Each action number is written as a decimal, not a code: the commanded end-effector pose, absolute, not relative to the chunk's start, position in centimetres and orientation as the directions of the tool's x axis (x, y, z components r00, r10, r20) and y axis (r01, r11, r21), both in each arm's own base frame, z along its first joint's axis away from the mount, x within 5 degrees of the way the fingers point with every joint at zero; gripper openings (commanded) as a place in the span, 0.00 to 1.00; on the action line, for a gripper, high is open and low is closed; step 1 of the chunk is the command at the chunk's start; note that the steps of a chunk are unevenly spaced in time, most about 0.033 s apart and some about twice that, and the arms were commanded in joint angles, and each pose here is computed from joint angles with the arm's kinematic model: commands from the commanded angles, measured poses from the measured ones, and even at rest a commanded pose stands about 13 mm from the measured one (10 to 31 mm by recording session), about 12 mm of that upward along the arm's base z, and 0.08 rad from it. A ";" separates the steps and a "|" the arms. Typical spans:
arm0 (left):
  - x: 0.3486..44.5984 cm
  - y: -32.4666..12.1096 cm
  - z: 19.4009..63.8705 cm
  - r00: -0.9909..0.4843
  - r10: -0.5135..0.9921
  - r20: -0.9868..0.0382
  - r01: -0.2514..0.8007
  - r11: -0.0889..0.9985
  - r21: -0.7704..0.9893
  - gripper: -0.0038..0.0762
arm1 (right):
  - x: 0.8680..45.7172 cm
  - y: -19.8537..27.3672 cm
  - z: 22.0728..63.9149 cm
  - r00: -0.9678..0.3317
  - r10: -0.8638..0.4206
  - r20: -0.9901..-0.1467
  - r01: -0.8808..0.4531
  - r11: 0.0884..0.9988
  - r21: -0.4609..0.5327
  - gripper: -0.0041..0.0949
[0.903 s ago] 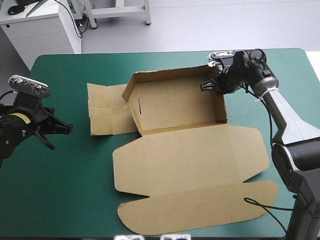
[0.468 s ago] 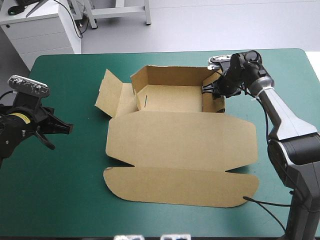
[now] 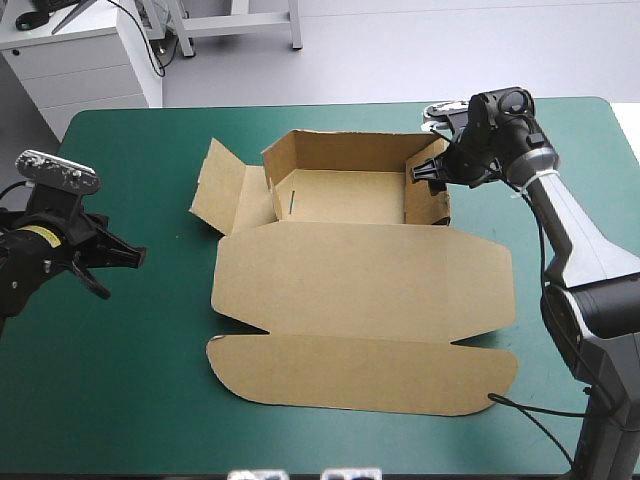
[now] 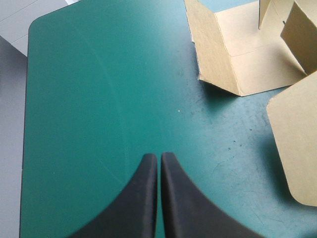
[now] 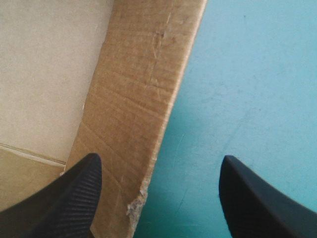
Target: Fold the box
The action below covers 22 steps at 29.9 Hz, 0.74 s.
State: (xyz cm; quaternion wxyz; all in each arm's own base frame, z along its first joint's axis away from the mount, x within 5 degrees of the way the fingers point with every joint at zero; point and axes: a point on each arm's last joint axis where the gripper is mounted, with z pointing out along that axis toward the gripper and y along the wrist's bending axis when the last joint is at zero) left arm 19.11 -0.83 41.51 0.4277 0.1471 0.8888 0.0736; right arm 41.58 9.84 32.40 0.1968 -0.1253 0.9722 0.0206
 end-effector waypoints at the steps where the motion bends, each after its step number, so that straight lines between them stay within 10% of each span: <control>1: 18.9 -0.9 43.1 -0.507 0.308 -0.805 0.170 0.951 0.257 0.06 | 41.1 9.7 35.0 -0.852 -0.226 -0.473 -0.254 0.967 -0.003 0.68; 10: 18.9 -0.9 43.1 -0.505 0.305 -0.807 0.171 0.952 0.253 0.06 | 43.3 10.5 30.5 -0.891 -0.222 -0.397 -0.255 0.966 0.033 0.66; 18: 19.0 -0.9 42.7 -0.516 0.306 -0.800 0.174 0.952 0.252 0.06 | 43.7 11.0 28.3 -0.917 -0.238 -0.320 -0.275 0.959 0.073 0.05; 22: 19.0 -0.9 42.7 -0.516 0.304 -0.801 0.175 0.953 0.248 0.06 | 43.2 10.9 29.2 -0.915 -0.238 -0.325 -0.276 0.958 0.077 0.02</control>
